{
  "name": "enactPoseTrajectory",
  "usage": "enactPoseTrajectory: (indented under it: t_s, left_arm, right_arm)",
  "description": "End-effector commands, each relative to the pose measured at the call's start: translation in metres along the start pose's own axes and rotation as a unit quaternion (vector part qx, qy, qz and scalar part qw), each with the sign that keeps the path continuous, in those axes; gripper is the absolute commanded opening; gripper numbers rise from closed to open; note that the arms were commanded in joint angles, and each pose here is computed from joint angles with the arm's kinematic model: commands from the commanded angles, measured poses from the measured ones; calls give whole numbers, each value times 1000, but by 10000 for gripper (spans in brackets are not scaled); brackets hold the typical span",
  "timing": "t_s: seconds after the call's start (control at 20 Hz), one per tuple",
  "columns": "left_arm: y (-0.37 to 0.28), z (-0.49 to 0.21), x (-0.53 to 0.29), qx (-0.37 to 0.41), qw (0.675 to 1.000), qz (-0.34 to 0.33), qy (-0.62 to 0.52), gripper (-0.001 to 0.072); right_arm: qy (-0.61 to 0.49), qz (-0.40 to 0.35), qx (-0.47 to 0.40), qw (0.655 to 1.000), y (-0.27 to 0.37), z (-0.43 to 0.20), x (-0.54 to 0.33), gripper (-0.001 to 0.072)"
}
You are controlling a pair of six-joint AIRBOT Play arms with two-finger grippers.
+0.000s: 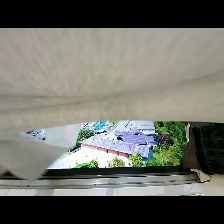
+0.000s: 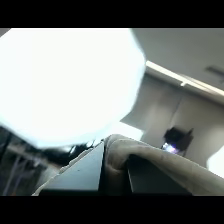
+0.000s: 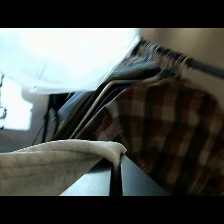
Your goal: Fold the clothes and pants, and hang the long-sleeved shirts on hangers.
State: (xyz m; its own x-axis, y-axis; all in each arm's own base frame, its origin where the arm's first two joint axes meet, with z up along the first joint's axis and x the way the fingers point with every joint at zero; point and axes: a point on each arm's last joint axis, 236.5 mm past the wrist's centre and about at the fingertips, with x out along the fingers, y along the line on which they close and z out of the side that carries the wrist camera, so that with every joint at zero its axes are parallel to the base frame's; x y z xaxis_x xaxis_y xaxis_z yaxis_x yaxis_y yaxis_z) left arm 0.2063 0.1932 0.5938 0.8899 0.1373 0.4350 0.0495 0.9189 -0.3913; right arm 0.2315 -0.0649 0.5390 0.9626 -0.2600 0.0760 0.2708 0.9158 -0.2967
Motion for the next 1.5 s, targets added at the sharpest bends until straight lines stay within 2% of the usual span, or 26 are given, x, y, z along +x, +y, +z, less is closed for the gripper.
enactPoseTrajectory:
  t_s: [0.0,0.05,0.2,0.3,0.4,0.55,0.75,0.95,1.0,1.05,1.1,1.15,1.25,1.3,1.35,1.45]
  left_arm:
    - [78,-101,-14,65,963,156,210,35]
    - [100,-131,-25,77,939,196,272,35]
    - [168,-210,-82,100,833,316,444,34]
    - [201,-241,-107,109,781,354,503,35]
    - [223,-271,-98,92,778,343,519,35]
    - [257,-319,-58,52,800,307,513,34]
    - [305,-401,-3,4,820,288,494,34]
    - [334,-485,53,11,845,281,456,36]
    - [340,-495,67,24,855,281,436,67]
    - [345,-498,76,33,863,283,418,278]
    - [349,-496,80,38,867,286,407,539]
    - [356,-488,77,42,865,291,407,565]
    - [370,-473,43,59,828,307,465,566]
    - [381,-466,8,67,788,324,519,567]
    - [389,-462,-34,65,739,346,574,567]
    - [391,-461,-111,12,651,385,653,540]
  right_arm:
    - [164,185,47,968,78,-85,-2,29]
    - [219,211,66,950,88,-116,-5,29]
    - [350,229,121,900,96,-192,-12,30]
    - [388,237,154,877,102,-226,-7,30]
    - [404,229,196,864,107,-258,11,29]
    - [413,210,241,853,134,-320,62,29]
    - [411,226,239,850,220,-397,159,29]
    - [407,226,255,847,304,-460,262,33]
    - [407,236,251,846,319,-465,280,64]
    - [409,250,248,842,330,-464,292,312]
    - [412,264,243,838,336,-457,298,562]
    - [418,275,233,834,333,-449,298,553]
    - [439,288,219,823,314,-439,284,535]
    - [461,296,213,809,304,-441,271,502]
    - [491,315,206,786,297,-444,249,502]
    - [539,380,207,723,306,-441,196,495]
